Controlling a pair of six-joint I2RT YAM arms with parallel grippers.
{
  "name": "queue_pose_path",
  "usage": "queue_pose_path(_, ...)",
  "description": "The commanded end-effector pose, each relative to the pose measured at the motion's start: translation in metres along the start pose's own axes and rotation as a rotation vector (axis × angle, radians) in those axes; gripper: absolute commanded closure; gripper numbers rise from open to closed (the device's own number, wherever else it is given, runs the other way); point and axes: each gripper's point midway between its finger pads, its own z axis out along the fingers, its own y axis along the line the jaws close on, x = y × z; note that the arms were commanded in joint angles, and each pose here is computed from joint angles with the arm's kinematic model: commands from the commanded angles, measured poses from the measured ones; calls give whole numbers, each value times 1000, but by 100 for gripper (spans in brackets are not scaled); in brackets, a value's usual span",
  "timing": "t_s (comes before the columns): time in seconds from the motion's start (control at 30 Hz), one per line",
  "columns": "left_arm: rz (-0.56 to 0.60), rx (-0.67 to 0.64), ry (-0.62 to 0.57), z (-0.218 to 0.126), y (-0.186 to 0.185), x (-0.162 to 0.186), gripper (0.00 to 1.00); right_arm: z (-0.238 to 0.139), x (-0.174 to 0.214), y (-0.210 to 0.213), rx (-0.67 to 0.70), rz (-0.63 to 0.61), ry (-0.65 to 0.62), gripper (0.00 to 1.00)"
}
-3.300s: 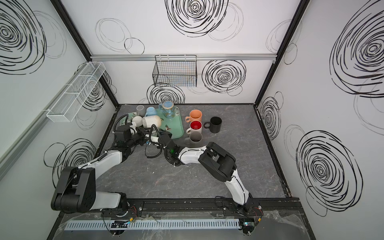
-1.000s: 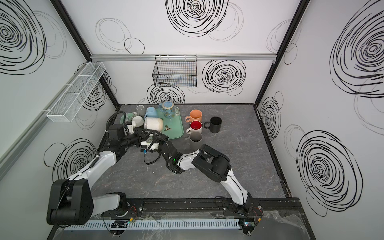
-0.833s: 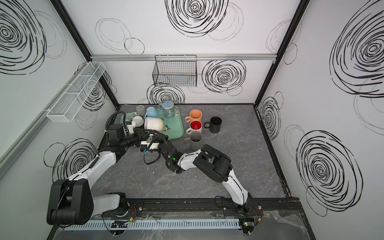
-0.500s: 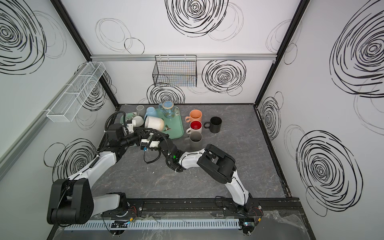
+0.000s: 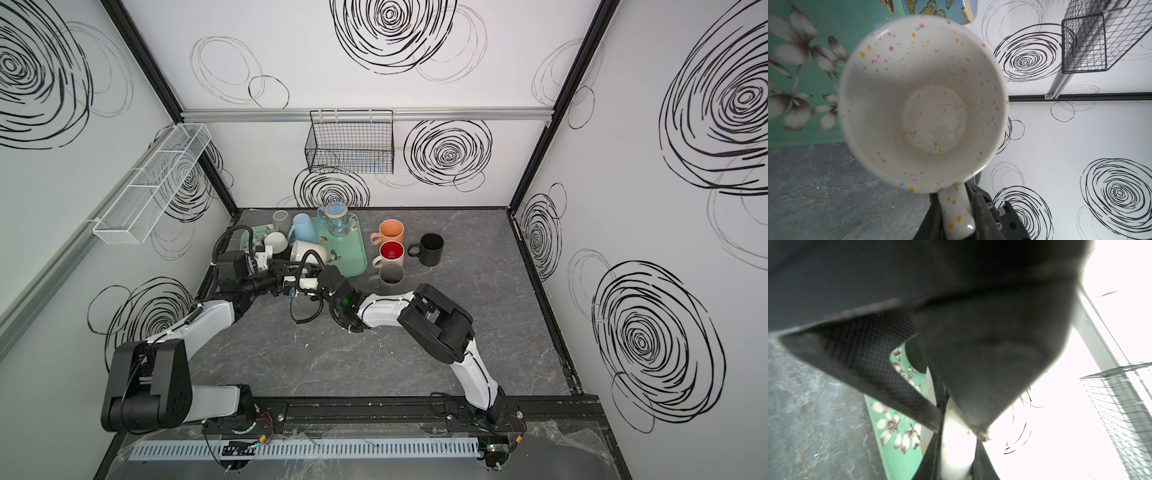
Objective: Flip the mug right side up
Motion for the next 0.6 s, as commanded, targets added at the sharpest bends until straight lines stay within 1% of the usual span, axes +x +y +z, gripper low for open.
queue_pose_path(0.0, 163, 107, 11, 0, -26, -1, 74, 0, -16, -29, 19, 64, -45, 100)
queue_pose_path(0.23, 148, 91, 17, 5, -17, -2, 68, 9, -6, -29, -56, 146, -35, 100)
queue_pose_path(0.33, 142, 85, 18, 7, -13, -3, 66, 13, -3, -27, -88, 164, -29, 100)
queue_pose_path(0.47, 136, 85, 17, 9, -10, -4, 64, 17, 2, -22, -103, 162, -15, 100)
queue_pose_path(0.57, 135, 87, 15, 9, -10, -5, 61, 20, 6, -24, -85, 167, 4, 100)
